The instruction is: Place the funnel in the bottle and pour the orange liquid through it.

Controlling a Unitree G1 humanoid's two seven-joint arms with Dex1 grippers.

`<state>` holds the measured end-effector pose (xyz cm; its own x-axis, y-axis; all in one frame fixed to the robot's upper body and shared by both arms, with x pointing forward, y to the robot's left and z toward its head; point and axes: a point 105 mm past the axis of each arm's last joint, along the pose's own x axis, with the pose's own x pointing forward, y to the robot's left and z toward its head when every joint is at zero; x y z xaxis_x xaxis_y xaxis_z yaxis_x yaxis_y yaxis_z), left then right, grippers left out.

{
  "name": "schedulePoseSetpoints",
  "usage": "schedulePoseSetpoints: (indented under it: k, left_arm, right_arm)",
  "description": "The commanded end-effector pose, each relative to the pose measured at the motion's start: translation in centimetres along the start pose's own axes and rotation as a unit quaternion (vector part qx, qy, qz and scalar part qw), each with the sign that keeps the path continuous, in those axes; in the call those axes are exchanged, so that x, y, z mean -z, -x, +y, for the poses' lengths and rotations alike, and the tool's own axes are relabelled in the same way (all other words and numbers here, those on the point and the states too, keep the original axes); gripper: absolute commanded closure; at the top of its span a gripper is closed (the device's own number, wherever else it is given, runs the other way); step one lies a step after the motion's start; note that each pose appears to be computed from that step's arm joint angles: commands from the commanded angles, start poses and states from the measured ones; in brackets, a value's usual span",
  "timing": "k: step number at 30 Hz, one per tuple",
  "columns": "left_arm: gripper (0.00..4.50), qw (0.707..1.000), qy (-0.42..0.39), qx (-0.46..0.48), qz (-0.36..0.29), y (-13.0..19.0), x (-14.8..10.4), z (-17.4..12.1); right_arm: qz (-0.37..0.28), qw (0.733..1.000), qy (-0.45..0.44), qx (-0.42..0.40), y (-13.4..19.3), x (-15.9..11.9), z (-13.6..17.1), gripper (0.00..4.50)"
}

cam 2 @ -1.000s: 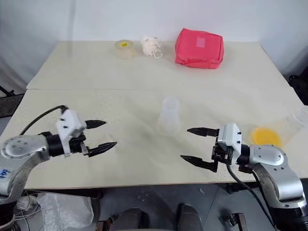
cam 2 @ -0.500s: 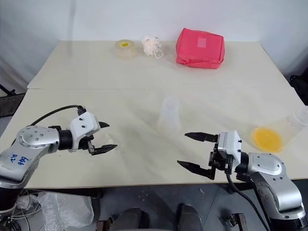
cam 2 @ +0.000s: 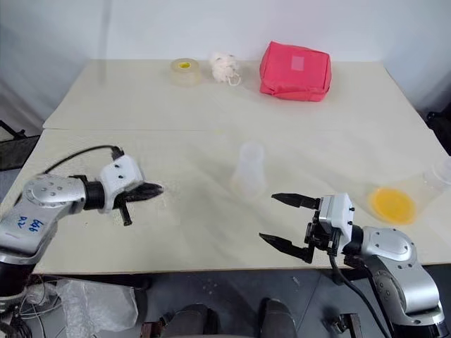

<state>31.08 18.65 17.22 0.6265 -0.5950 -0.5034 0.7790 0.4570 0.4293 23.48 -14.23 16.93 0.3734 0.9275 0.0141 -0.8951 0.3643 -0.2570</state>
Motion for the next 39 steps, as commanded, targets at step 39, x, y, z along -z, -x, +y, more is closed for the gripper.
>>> schedulePoseSetpoints:
  k: [39]
  left_arm:
    - [4.48,0.926,0.170,0.167,-0.292,-0.2,-17.8,5.4]
  right_arm:
    - [-0.068,0.993,0.061,0.068,0.7,-4.7,-4.9,0.00]
